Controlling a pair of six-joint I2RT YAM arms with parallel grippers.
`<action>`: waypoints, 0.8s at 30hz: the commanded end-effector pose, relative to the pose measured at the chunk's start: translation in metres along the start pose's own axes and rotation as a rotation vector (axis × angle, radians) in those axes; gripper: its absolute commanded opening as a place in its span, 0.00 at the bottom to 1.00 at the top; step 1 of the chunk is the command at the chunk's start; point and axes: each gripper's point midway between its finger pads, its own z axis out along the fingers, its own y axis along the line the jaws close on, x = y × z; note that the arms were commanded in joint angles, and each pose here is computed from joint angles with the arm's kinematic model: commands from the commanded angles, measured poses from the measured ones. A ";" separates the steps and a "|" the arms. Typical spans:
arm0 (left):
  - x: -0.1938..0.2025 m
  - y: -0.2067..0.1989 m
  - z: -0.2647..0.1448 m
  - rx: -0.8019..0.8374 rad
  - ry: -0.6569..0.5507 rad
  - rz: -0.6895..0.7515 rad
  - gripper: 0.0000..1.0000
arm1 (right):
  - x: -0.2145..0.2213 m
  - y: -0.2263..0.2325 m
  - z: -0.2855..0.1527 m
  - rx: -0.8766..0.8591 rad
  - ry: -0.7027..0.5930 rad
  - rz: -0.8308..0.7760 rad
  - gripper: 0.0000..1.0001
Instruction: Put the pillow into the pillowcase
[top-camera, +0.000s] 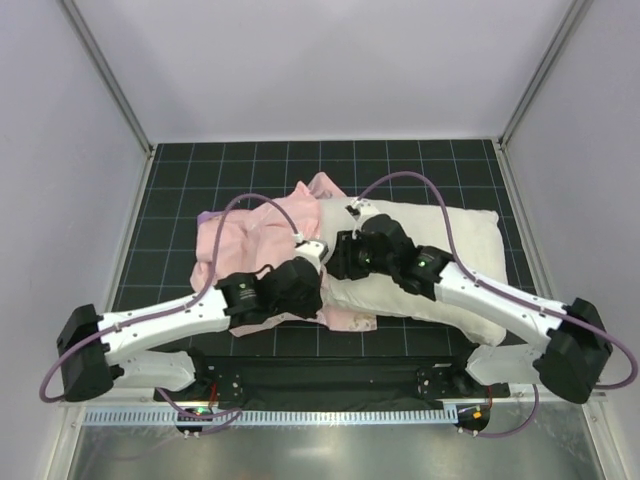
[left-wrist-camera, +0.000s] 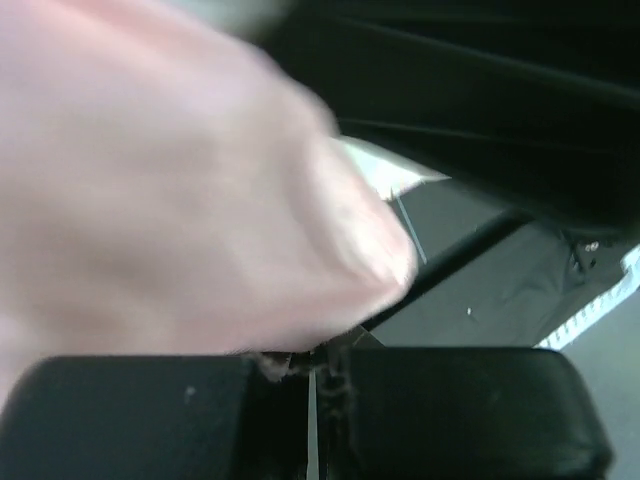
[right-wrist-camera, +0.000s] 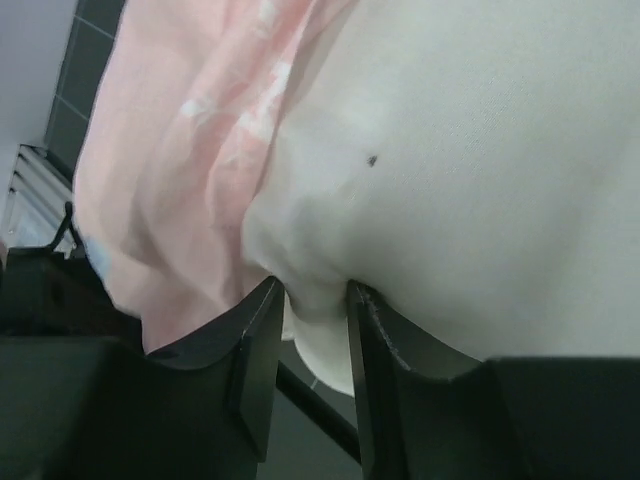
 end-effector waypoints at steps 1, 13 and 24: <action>-0.032 0.008 -0.024 0.009 -0.125 -0.065 0.00 | -0.021 0.022 -0.028 -0.102 -0.110 -0.019 0.37; -0.056 0.005 -0.075 0.069 -0.221 -0.099 0.00 | 0.006 0.068 -0.047 -0.430 -0.070 -0.015 0.07; -0.065 -0.025 -0.079 0.195 -0.206 -0.120 0.00 | -0.017 0.116 0.011 -0.630 -0.097 -0.010 0.04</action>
